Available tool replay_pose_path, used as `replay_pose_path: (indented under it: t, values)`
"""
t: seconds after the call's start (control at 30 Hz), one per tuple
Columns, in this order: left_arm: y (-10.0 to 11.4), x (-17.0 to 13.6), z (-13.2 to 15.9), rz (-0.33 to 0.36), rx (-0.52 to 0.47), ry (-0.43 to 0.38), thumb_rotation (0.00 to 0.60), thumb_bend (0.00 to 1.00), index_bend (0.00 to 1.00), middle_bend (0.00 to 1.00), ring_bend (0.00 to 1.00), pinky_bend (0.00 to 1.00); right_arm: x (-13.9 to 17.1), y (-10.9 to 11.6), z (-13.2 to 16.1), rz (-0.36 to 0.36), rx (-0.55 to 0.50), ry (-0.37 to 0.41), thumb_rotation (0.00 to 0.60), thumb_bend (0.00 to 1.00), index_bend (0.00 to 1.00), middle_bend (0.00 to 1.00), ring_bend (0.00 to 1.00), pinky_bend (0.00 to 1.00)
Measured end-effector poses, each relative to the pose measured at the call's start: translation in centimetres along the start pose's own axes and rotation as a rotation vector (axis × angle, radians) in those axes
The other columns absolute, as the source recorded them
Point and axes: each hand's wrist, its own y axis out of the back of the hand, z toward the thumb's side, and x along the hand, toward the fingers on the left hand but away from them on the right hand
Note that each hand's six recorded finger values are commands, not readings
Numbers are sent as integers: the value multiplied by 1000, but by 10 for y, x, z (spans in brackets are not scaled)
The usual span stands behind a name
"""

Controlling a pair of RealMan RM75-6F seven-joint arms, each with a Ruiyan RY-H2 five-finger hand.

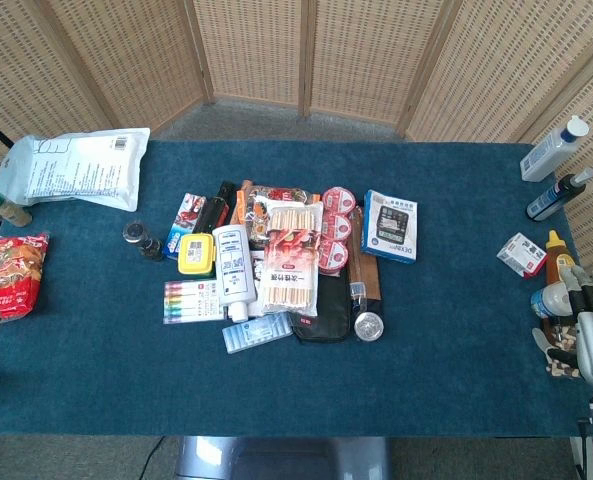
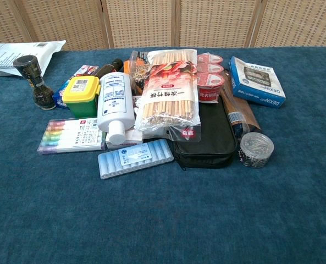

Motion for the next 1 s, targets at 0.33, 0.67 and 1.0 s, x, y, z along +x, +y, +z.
replay_pose_path:
  t: [0.33,0.67,1.0]
  values:
    - [-8,8,6,-44,-59,-22,598,453,0,1,2,0,4,1,-1,-3,-21,-5,490,264,0,102,0,0]
    - [-40,47,9,-180,-232,-28,597,453,0,0,0,0,13,3,-12,-6,-34,-36,486,264,0,102,0,0]
    - [-91,100,25,-283,-441,-36,590,452,0,0,0,0,16,8,-16,-5,-38,-53,487,264,0,102,0,0]
